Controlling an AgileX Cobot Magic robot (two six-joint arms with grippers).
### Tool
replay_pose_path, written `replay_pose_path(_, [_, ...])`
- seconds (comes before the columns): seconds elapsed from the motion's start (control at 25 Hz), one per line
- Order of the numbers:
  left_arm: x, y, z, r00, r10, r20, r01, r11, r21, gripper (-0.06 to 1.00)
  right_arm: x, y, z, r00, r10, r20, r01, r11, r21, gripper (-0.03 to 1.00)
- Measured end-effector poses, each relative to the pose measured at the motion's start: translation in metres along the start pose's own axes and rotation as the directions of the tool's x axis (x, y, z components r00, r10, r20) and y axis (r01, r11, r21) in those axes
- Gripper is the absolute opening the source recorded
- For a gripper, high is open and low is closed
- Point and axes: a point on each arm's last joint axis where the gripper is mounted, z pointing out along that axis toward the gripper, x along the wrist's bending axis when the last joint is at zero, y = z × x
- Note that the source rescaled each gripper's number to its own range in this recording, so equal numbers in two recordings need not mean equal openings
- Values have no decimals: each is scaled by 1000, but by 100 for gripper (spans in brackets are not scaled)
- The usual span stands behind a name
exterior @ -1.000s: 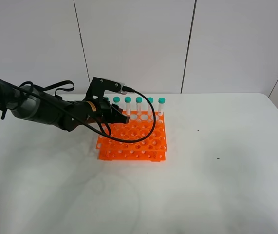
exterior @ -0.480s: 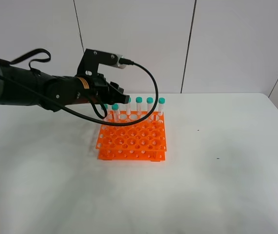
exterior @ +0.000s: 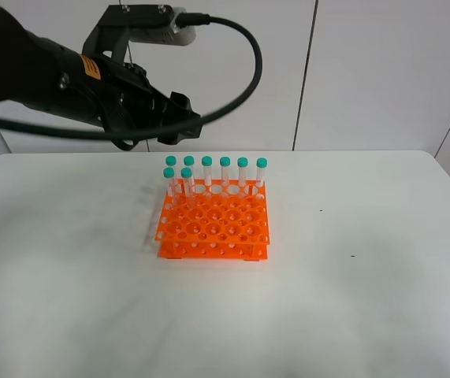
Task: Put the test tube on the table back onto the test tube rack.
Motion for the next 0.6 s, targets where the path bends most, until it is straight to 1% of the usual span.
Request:
replay_pose_path(0.12, [20,9,4,998,-46,-51,50,995,91,95,0,0,0,1000,0,0,0,1000,0,100])
replay_pose_path(0.2, [43,11,11,991,-86,-104,103,980,171,95,0,0,0,1000,0,0,0,1000,0,100])
replay_pose_path(0.32, [79,6,23,974,-137,-183,188,934,305,95,0,0,0,1000,0,0,0,1000,0,100])
replay_pose_path(0.4, [101,0,28,960,-164,-227,239,901,361,95,0,0,0,1000,0,0,0,1000,0,100])
replay_pose_path(0.52, [131,-10,23,935,-208,-287,316,856,410,95,0,0,0,1000,0,0,0,1000,0,100])
replay_pose_path(0.6, [151,-17,14,912,-244,-331,376,821,429,95,0,0,0,1000,0,0,0,1000,0,100])
